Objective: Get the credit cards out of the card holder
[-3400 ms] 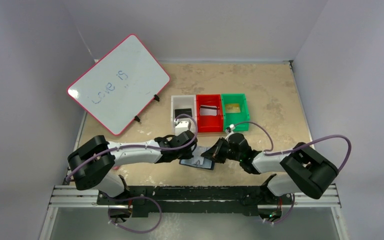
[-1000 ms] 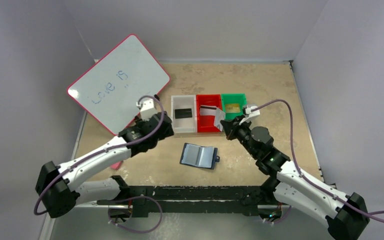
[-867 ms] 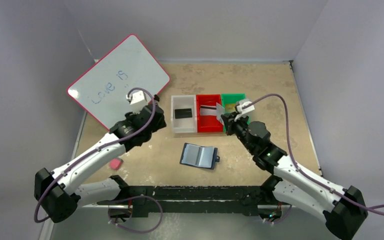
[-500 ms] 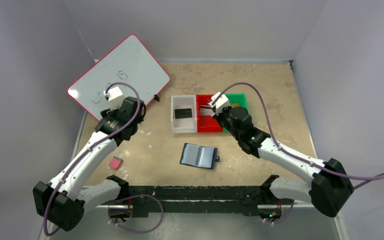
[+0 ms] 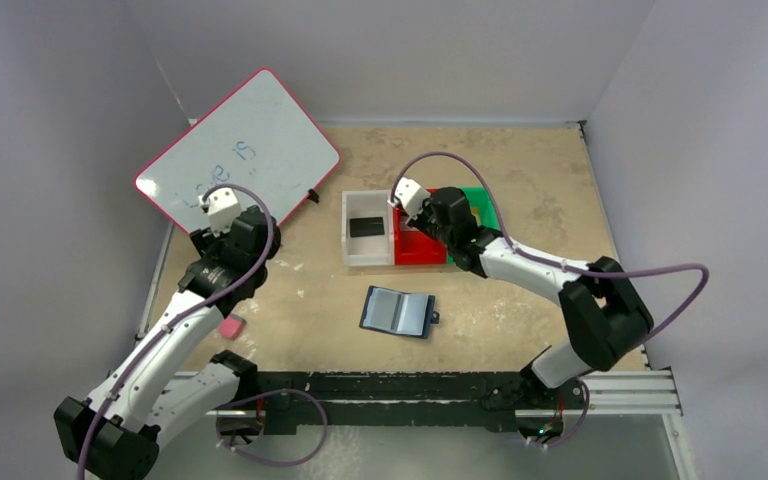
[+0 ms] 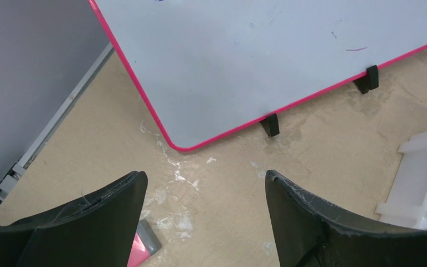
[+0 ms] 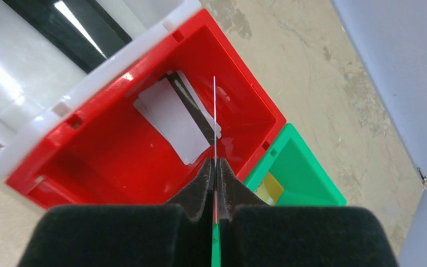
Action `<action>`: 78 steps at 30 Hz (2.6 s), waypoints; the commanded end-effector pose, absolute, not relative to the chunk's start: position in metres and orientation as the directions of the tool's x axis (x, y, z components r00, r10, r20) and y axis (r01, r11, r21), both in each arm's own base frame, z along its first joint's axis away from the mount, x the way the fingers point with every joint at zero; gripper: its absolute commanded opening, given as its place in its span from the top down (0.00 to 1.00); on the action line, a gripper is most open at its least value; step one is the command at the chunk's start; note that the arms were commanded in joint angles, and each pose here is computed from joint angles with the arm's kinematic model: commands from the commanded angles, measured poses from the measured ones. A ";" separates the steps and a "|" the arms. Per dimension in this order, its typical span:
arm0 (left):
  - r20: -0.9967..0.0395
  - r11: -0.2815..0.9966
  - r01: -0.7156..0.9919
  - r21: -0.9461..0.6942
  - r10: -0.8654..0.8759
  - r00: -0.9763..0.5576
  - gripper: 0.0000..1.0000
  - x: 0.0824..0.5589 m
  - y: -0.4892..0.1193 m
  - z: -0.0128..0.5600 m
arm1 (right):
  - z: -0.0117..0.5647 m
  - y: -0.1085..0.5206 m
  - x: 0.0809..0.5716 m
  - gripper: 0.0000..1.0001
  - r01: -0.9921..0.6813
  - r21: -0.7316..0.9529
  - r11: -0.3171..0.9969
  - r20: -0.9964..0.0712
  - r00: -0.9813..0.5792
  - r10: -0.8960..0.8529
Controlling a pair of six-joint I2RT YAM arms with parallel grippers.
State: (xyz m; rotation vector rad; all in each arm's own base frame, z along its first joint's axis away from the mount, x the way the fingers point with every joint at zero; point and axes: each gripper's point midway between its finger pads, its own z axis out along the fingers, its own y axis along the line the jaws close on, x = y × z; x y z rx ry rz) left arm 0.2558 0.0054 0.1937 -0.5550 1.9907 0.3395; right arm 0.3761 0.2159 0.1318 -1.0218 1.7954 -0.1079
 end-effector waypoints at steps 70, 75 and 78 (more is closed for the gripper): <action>-0.904 0.834 -0.548 0.060 -0.187 -0.384 0.25 0.265 0.013 0.205 | 0.068 0.241 0.379 0.97 -0.069 0.242 0.968 -0.627 -0.772 0.102; -0.904 0.835 -0.547 0.061 -0.186 -0.385 0.26 0.265 0.013 0.205 | 0.043 0.230 0.385 0.97 -0.013 0.157 0.987 -0.610 -0.787 0.087; -0.904 0.833 -0.549 0.063 -0.185 -0.385 0.26 0.265 0.013 0.205 | 0.034 0.227 0.389 0.97 0.000 0.121 0.993 -0.609 -0.790 0.074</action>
